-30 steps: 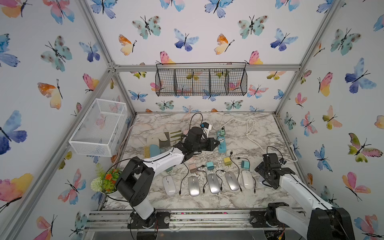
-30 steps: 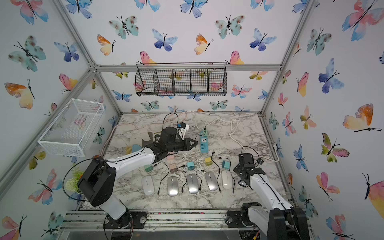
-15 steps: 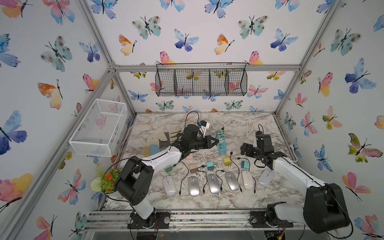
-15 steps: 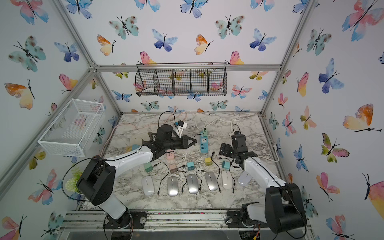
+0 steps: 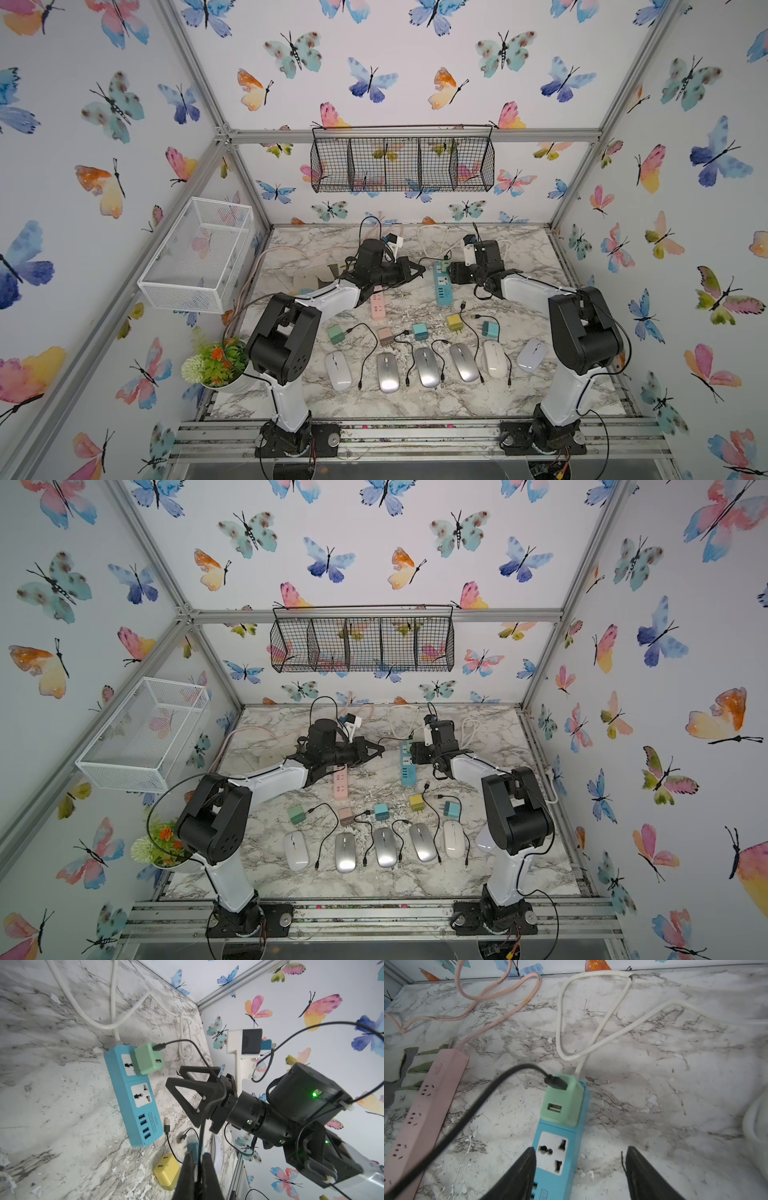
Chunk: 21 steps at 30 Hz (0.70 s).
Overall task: Unplug the wireless mouse
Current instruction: Place the power cord at the center of the board.
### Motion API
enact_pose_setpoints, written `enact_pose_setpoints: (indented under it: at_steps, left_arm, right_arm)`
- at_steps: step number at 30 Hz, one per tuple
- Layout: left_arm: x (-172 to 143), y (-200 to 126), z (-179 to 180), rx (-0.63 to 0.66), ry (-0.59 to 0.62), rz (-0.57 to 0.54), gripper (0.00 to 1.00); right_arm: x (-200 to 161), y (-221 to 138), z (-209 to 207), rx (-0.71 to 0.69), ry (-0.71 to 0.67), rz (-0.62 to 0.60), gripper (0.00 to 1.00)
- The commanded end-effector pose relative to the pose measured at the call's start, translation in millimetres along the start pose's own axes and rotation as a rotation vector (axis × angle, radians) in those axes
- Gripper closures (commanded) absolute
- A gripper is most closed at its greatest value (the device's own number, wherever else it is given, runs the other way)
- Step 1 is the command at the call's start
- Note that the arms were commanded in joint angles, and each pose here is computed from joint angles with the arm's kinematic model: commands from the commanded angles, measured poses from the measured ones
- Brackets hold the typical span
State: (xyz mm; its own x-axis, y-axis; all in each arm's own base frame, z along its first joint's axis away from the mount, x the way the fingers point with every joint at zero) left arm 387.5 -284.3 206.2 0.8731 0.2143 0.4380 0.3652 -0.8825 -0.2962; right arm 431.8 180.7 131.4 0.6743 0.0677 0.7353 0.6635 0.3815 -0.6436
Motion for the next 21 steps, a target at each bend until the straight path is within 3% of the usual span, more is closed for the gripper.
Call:
enact_pose_setpoints:
  at_steps: [1, 12, 18, 20, 21]
  left_arm:
    - [9, 4, -6, -0.034, 0.005, 0.02, 1.0]
    - [9, 10, 1, -0.014, 0.001, 0.021, 1.0]
    - [3, 10, 8, -0.002, -0.004, 0.033, 1.0]
    - [-3, 11, 8, -0.003, 0.006, 0.044, 0.94]
    - [-6, 11, 8, 0.002, 0.017, 0.048, 0.86]
  right_arm:
    - [13, 13, 7, -0.001, -0.015, -0.037, 0.31]
    - [20, 36, 6, -0.015, 0.045, -0.034, 0.47]
    - [19, 38, 7, 0.002, 0.088, -0.033, 0.64]
    - [18, 38, 8, 0.01, 0.109, -0.033, 0.69]
    - [17, 38, 8, 0.017, 0.12, -0.032, 0.7]
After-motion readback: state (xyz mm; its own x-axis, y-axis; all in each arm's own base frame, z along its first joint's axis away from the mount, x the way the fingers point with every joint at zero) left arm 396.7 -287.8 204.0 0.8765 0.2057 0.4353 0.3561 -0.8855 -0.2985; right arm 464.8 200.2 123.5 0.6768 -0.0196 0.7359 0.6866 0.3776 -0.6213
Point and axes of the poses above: each gripper's point midway between its finger pads, its own y axis out along the fingers, its own z axis along the line the jaws close on, x = y × z, the point moved 6 cm from there along -y, back along the fingers, and after that the axes turned 1 degree about y, right-handed, at the moved point
